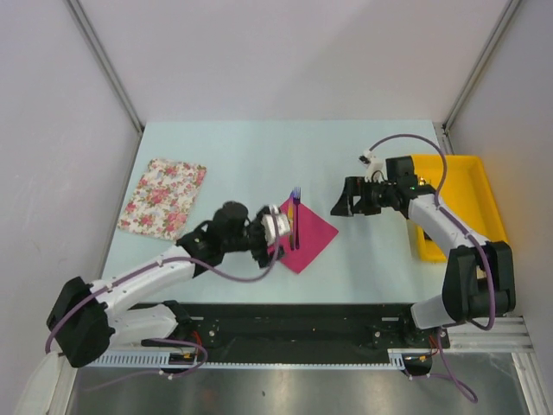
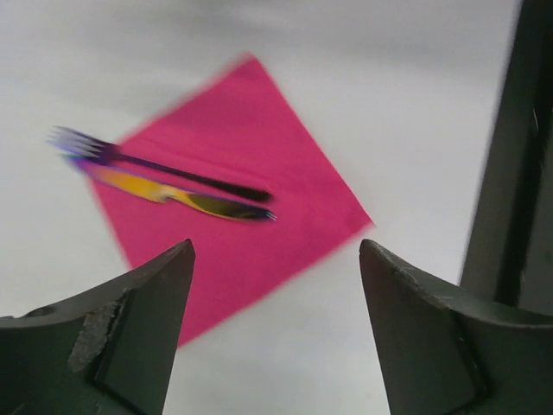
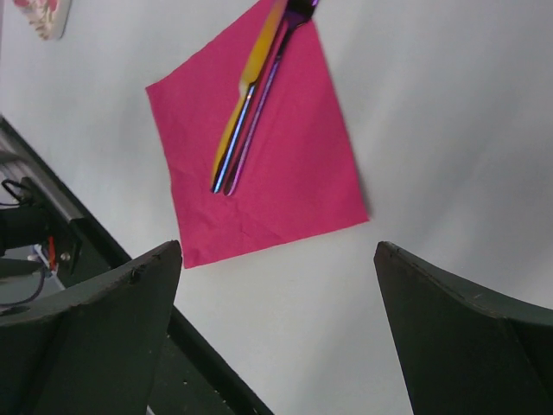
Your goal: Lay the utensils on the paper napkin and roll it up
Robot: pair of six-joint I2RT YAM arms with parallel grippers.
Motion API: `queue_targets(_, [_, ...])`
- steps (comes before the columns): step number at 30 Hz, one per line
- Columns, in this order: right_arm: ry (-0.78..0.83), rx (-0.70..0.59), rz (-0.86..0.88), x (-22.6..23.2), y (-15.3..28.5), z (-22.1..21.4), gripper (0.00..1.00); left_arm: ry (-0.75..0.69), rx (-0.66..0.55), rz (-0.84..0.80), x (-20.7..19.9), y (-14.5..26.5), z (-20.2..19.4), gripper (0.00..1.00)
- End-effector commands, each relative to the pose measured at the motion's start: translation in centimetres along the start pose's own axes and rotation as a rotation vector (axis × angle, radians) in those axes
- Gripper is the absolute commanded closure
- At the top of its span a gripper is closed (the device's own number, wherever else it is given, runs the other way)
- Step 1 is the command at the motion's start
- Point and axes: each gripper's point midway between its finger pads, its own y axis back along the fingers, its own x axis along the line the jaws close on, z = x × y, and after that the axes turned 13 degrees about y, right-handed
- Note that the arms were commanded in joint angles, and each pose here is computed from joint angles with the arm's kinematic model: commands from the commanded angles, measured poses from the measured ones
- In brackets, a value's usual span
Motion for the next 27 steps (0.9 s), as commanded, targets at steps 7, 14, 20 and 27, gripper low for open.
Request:
queue_targets(7, [-0.085,0.08,0.127,2.1,-4.3,-1.3,0.0,-0.472,0.118,-0.179,-5.3,-5.3,-7.1,0.34])
queue_targets(14, [-0.105,0.104,0.137,2.3,-4.3,-1.6,0.05,-0.595,0.167,-0.222,-6.2,-7.5,-9.7,0.48])
queue_targets(20, [-0.11,0.1,0.137,2.5,-4.1,-1.6,0.18,-0.629,0.185,-0.228,-6.0,-8.4,-10.5,0.6])
queue_targets(27, [-0.114,0.106,0.141,2.5,-4.2,-1.9,0.41,-0.634,0.19,-0.223,-5.8,-8.8,-10.7,0.74])
